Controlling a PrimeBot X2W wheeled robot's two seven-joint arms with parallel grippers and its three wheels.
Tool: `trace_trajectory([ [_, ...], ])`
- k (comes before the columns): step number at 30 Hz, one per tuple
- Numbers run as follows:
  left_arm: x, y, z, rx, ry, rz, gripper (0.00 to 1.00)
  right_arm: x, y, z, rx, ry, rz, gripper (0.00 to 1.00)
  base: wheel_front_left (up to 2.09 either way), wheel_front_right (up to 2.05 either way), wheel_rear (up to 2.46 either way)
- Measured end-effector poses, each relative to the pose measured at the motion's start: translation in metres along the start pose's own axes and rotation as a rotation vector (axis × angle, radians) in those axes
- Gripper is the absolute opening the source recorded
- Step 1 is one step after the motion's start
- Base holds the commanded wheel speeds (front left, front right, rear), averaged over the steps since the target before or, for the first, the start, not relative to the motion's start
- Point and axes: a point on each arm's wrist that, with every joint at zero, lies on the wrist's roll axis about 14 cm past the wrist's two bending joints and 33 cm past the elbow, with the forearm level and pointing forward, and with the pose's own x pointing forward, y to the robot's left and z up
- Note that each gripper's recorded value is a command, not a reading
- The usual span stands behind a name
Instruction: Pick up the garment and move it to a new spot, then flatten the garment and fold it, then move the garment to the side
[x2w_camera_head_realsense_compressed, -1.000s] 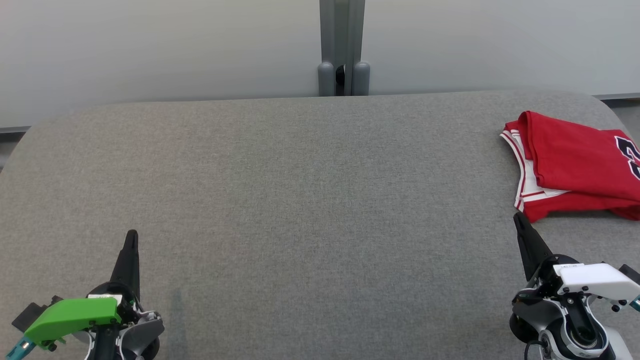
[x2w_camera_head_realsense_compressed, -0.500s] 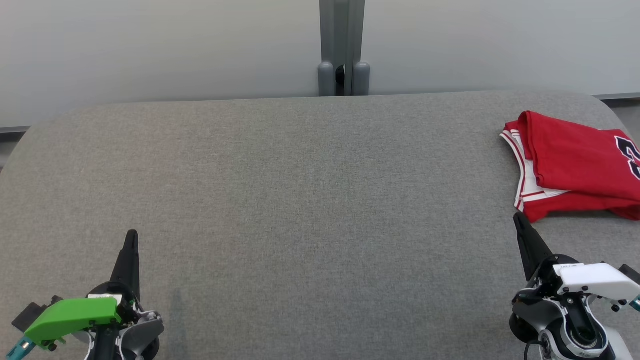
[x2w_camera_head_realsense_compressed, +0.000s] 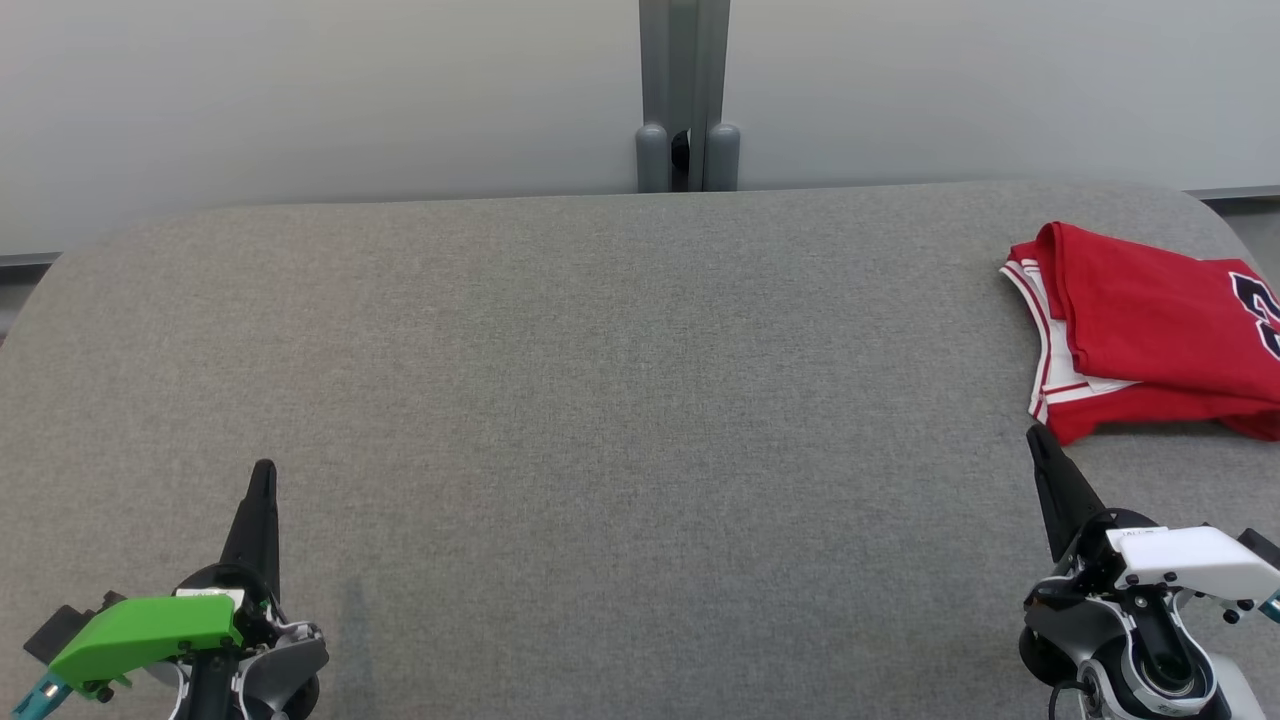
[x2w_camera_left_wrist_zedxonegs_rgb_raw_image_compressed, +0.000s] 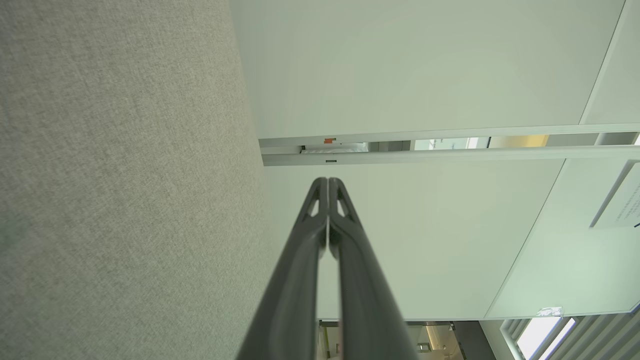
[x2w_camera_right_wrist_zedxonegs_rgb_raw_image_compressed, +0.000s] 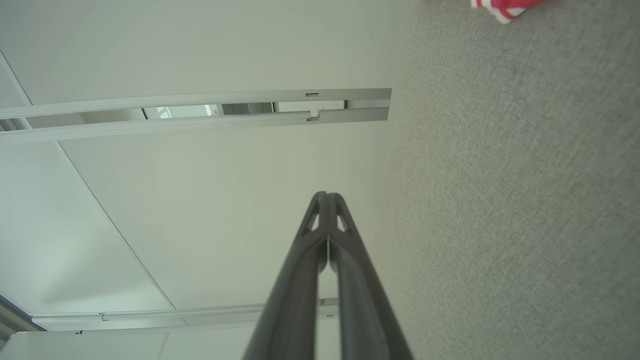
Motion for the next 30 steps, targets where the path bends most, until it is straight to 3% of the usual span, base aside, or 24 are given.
trace_trajectory([
  [30, 0.0, 0.0, 0.0, 0.0, 0.0, 0.0, 0.0, 0.0, 0.0, 0.0, 0.0, 0.0, 0.0, 0.0, 0.0, 0.0, 0.0],
])
